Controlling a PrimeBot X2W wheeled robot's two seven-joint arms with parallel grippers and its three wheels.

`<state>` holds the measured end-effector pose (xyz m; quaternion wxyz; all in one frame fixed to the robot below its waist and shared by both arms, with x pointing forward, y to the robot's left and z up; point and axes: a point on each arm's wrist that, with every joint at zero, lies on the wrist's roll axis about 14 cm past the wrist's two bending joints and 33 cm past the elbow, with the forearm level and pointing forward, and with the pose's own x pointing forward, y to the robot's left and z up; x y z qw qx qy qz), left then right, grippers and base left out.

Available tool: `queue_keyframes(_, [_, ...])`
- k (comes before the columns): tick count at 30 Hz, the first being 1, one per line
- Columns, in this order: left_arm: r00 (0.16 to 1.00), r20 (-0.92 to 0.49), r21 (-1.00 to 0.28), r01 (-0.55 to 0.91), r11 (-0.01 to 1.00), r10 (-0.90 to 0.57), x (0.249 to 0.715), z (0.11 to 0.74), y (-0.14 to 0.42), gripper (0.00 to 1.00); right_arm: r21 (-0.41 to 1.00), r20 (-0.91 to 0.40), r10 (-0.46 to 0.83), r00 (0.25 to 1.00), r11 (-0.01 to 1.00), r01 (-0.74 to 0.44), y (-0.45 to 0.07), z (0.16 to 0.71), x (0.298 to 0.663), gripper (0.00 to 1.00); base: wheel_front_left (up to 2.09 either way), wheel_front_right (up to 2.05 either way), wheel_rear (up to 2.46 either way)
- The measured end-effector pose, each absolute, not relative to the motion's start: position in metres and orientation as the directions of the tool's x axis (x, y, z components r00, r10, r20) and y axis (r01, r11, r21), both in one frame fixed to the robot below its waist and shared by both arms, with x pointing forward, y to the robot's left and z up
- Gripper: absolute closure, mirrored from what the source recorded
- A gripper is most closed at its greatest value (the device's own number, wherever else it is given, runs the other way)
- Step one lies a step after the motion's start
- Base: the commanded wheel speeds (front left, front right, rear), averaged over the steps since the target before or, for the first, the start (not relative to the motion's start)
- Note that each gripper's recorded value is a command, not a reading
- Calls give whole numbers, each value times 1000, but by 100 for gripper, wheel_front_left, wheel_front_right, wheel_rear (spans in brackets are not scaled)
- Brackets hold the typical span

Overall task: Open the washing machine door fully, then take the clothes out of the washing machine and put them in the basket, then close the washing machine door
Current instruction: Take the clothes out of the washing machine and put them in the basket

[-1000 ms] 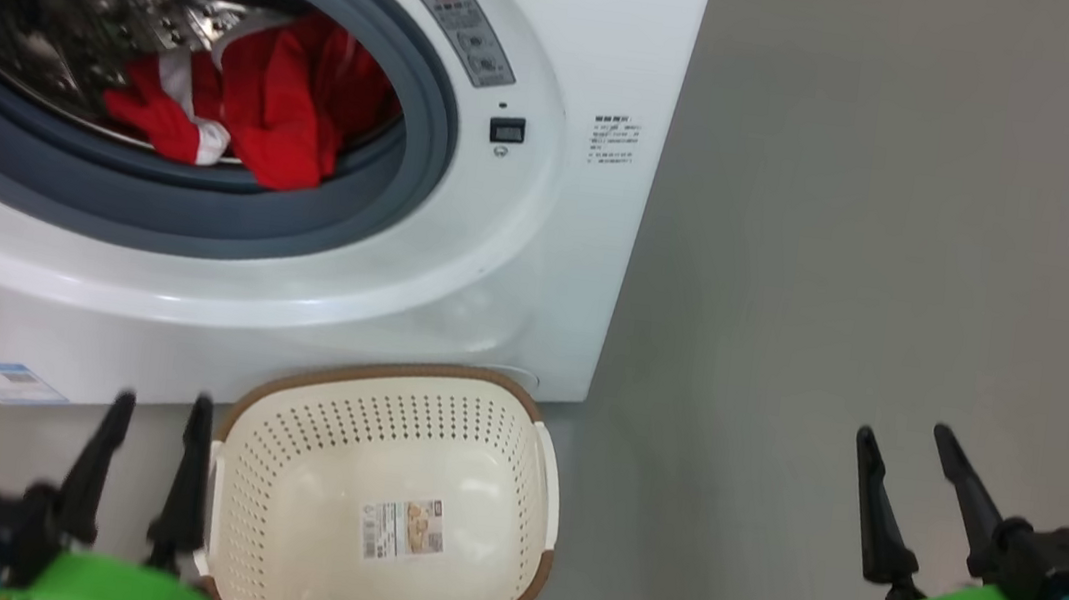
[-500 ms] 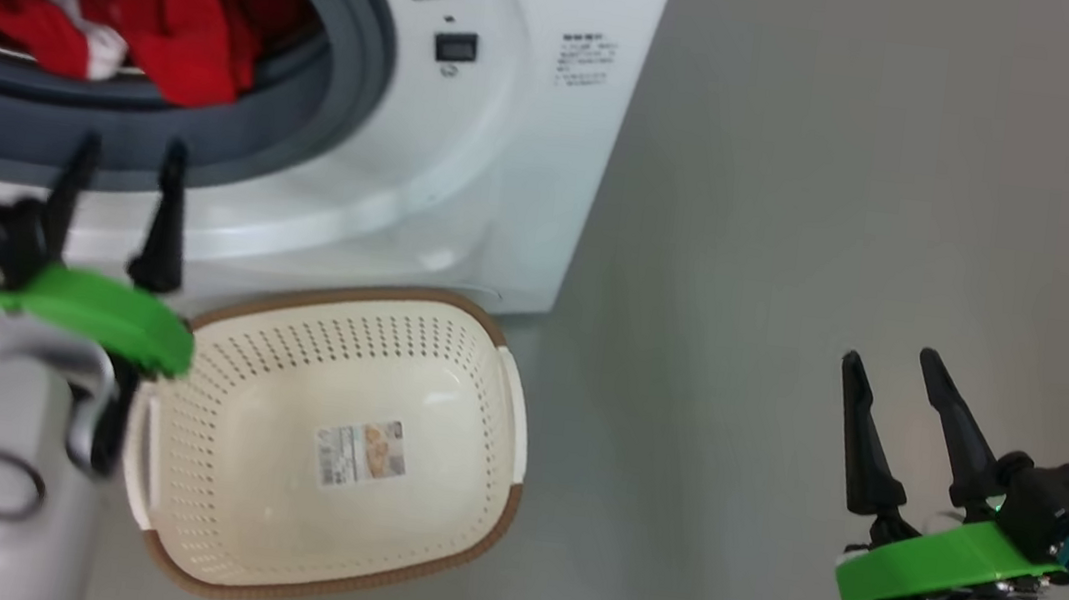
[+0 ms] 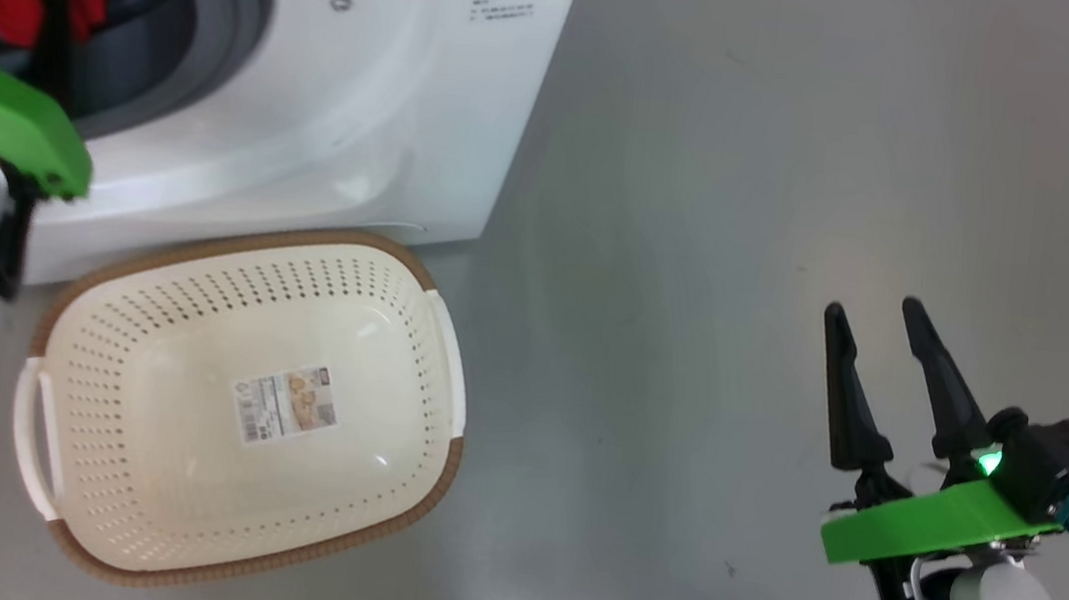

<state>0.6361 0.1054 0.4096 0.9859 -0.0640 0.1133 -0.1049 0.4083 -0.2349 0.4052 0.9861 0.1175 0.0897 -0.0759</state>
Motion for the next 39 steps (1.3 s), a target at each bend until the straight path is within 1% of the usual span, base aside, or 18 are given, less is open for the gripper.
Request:
queue_keyframes(3, [948,-232,-139,189,972,-218,653,404,105,0,225,-185,-133,974,959,174,-238,406,417,0,0,0,0])
queue_keyframes(9, [934,-286,-137,180,974,-213,667,388,105,0,230,-199,-132,971,957,177,-237,401,417,0,0,0,0])
queue_keyframes(19, [904,-374,-98,182,978,-206,672,362,105,0,216,-222,-158,962,954,207,-246,396,410,0,0,0,0])
queue_keyframes(20, [904,-375,-96,185,978,-208,673,362,104,4,215,-223,-159,962,954,208,-246,396,409,0,0,0,0])
queue_keyframes(21, [904,-373,-96,186,978,-209,674,363,103,47,214,-223,-160,962,954,209,-247,396,409,0,0,0,0])
queue_keyframes(22, [903,-375,-97,187,978,-210,675,364,103,86,214,-223,-160,962,954,209,-247,396,409,0,0,0,0])
queue_keyframes(23, [902,-377,-96,189,977,-211,675,364,102,100,214,-222,-160,962,954,208,-247,396,409,0,0,0,0])
queue_keyframes(28, [903,-372,-92,192,977,-213,674,368,102,100,218,-211,-161,964,954,207,-247,400,409,0,0,0,0])
queue_keyframes(32, [921,-328,-94,189,978,-209,674,381,103,100,224,-198,-156,968,954,200,-245,405,410,0,0,0,0])
queue_keyframes(39, [954,-237,-163,146,976,-183,670,411,110,100,231,-164,-156,974,954,191,-245,417,412,0,0,0,0])
